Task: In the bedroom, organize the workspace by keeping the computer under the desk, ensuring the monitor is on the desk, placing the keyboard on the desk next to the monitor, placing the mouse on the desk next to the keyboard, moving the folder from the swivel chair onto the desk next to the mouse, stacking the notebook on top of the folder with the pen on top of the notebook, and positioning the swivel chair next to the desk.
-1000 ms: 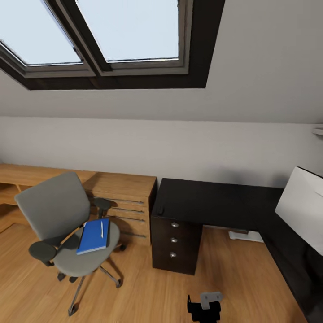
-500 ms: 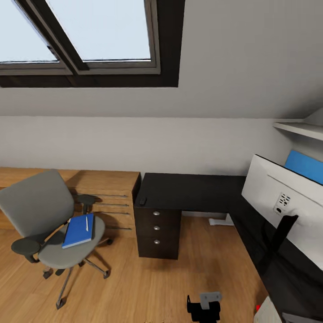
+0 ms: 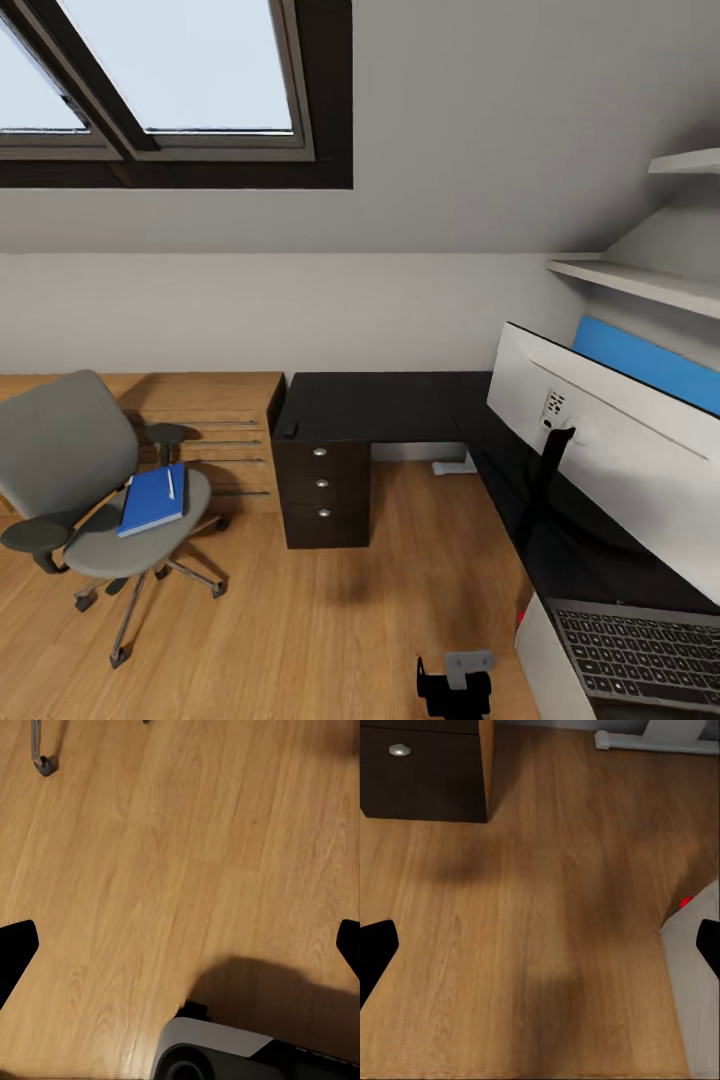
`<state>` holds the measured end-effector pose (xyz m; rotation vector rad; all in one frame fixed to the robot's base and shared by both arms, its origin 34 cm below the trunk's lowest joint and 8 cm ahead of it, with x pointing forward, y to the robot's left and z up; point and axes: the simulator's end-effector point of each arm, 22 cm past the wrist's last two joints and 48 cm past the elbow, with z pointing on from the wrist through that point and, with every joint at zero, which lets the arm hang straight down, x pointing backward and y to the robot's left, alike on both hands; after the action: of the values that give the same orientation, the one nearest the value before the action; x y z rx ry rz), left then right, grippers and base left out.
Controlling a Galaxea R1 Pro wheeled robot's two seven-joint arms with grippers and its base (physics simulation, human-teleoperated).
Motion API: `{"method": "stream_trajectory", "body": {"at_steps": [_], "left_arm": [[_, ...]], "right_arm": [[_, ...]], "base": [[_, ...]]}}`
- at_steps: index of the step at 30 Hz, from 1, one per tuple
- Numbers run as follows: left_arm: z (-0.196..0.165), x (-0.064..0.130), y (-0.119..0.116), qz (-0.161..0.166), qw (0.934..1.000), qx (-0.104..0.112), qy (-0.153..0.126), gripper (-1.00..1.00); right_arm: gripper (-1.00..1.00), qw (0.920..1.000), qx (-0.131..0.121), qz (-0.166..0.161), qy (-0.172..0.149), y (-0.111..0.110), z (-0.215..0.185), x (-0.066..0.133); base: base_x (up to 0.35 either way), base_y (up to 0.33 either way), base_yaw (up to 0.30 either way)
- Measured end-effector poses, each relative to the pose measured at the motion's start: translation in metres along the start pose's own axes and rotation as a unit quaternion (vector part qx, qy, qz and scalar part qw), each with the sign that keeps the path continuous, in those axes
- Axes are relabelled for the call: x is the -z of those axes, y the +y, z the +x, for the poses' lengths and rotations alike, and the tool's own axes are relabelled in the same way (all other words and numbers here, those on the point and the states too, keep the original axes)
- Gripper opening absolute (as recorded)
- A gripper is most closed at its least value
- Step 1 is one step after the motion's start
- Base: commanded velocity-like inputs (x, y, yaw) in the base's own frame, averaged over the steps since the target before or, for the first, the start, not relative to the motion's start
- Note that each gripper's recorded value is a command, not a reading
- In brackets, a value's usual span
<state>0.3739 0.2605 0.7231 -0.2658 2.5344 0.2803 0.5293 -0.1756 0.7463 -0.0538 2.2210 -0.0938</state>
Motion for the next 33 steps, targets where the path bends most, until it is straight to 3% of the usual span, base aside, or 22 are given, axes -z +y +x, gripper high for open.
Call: {"method": "stream_trajectory", "body": {"at_steps": [15, 33], "left_arm": [[0.0031, -0.0004, 0.0001, 0.000, 1.0000, -0.001, 0.004, 1.00], [0.0031, -0.0004, 0.0000, 0.000, 1.0000, -0.001, 0.004, 1.00]], "right_arm": [[1.00, 1.0000, 0.001, -0.001, 0.004, 0.0005, 0.0038, -0.0003], [1.00, 1.0000, 0.001, -0.001, 0.004, 0.0005, 0.0039, -0.0003]], "base": [[-0.338, -0.006, -0.066], [-0.314, -0.126, -0.001]]}}
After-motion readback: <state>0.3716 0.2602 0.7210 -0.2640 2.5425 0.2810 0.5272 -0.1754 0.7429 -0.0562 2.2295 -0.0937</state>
